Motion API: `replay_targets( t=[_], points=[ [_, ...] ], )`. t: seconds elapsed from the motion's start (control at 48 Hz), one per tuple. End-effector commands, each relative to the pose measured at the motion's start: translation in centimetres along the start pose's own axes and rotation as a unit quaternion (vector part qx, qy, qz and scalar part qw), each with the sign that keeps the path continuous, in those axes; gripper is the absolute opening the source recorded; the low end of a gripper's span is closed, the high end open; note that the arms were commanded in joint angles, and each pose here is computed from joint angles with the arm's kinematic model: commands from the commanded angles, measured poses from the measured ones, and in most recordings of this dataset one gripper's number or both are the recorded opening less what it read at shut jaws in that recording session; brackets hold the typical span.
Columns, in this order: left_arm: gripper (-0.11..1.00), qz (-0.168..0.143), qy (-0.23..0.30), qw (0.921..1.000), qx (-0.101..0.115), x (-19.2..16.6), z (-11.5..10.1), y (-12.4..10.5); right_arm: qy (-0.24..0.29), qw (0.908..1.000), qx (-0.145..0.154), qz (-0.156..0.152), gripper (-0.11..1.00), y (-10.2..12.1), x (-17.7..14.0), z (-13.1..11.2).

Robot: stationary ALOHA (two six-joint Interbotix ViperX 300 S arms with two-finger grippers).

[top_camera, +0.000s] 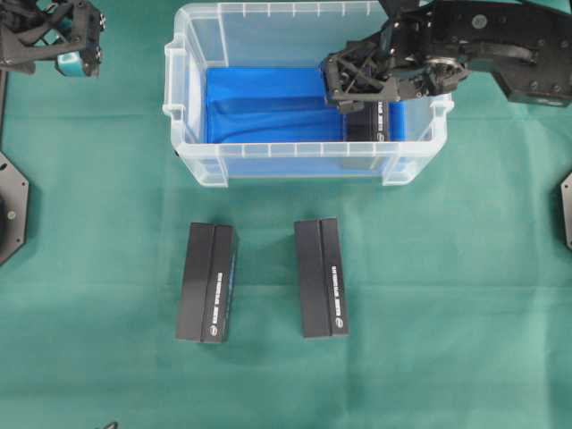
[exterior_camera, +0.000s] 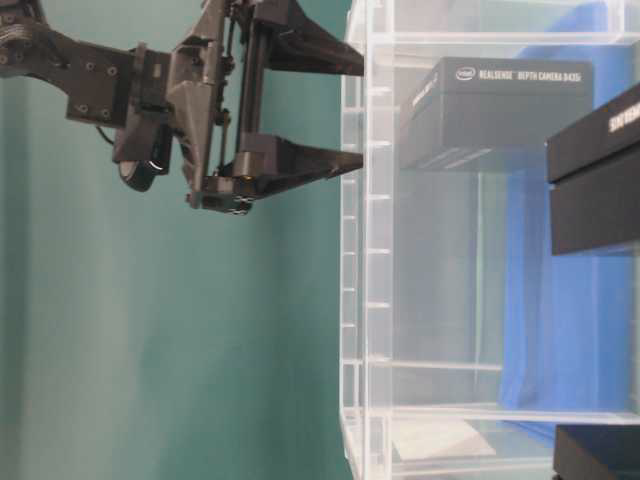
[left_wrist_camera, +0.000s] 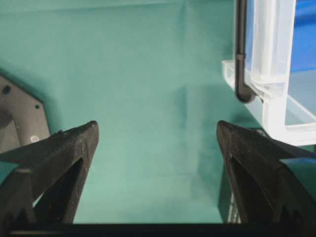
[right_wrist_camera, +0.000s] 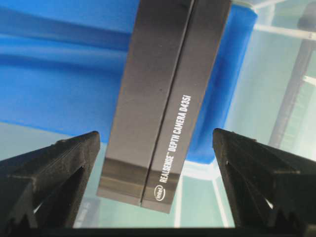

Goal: Take out the box from the case.
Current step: 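Lower the right gripper around the right black box pair and close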

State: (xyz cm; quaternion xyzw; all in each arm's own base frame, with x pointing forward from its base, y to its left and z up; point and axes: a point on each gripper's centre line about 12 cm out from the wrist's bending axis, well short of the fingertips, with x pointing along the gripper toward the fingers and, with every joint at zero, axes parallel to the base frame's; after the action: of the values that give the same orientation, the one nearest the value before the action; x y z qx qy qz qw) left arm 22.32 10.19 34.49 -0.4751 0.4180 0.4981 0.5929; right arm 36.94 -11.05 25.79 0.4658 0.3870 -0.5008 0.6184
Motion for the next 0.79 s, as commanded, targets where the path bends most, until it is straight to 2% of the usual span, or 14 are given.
replay_targets(
  t=[0.0,0.771],
  points=[
    [0.94,-0.014,-0.005,0.9999,0.000,-0.6,0.0,-0.2,-0.004,0.9999,0.003,0.010,0.93,0.1,-0.4,0.2],
    [0.94,-0.017,-0.007,0.9998,0.001,-0.6,0.0,-0.2,-0.002,0.9999,0.008,0.011,0.93,0.0,2.6,0.3]
  ],
)
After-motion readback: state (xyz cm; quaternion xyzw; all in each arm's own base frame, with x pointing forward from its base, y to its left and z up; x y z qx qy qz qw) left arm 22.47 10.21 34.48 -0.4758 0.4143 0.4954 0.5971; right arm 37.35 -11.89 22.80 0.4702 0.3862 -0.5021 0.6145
